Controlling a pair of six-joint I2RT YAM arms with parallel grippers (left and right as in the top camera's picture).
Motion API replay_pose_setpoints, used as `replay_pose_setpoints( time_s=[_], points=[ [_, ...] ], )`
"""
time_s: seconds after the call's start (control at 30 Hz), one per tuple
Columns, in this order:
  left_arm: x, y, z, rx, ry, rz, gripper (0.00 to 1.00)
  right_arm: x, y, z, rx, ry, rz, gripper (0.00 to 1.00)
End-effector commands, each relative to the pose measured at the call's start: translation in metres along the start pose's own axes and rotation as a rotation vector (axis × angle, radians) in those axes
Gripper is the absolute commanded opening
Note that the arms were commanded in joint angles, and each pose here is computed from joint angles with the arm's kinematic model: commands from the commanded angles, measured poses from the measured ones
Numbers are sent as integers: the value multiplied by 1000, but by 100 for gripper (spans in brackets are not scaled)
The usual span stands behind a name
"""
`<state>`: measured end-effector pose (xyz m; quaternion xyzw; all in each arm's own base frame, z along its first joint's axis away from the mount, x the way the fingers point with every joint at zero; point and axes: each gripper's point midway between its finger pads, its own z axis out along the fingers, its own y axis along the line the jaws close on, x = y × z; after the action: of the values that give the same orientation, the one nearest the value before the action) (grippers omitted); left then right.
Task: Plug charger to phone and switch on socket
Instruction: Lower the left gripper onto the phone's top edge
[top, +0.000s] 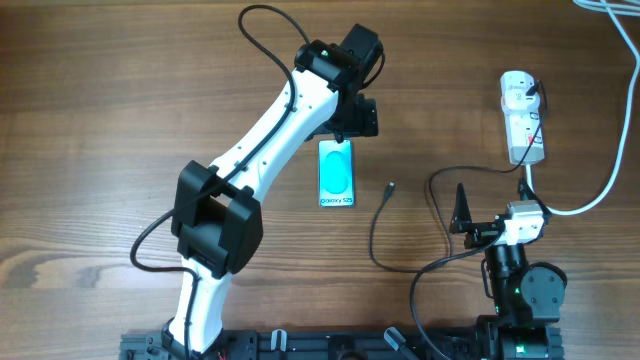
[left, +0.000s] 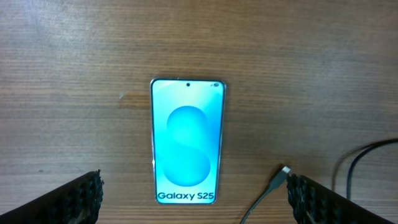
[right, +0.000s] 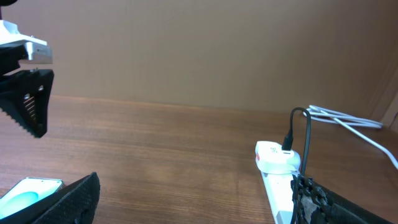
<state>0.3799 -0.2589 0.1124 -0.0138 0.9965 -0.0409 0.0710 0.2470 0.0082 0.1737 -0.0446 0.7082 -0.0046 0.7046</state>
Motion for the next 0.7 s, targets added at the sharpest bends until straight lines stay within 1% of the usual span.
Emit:
replay_pose_setpoints(
  time_s=[0.0,0.13,0.23,0.37,0.57,0.67],
  points=[
    [5,-6,18,2,44,13,100,-2,-1,0,10,-8,-9,100],
    [20,-3,22,-33,96,25,100,-2,-1,0,10,-8,-9,100],
    [24,0,22,-46,110,25,100,-2,-1,0,10,-8,-9,100],
    [21,-4,25,-31,105,23,100,-2,-1,0,10,-8,-9,100],
    [30,-10,38,-6,166,18,100,-2,-1,0,10,-8,-9,100],
    [31,-10,40,-7,171,26,100,-2,-1,0,10,-8,-9,100]
  ],
)
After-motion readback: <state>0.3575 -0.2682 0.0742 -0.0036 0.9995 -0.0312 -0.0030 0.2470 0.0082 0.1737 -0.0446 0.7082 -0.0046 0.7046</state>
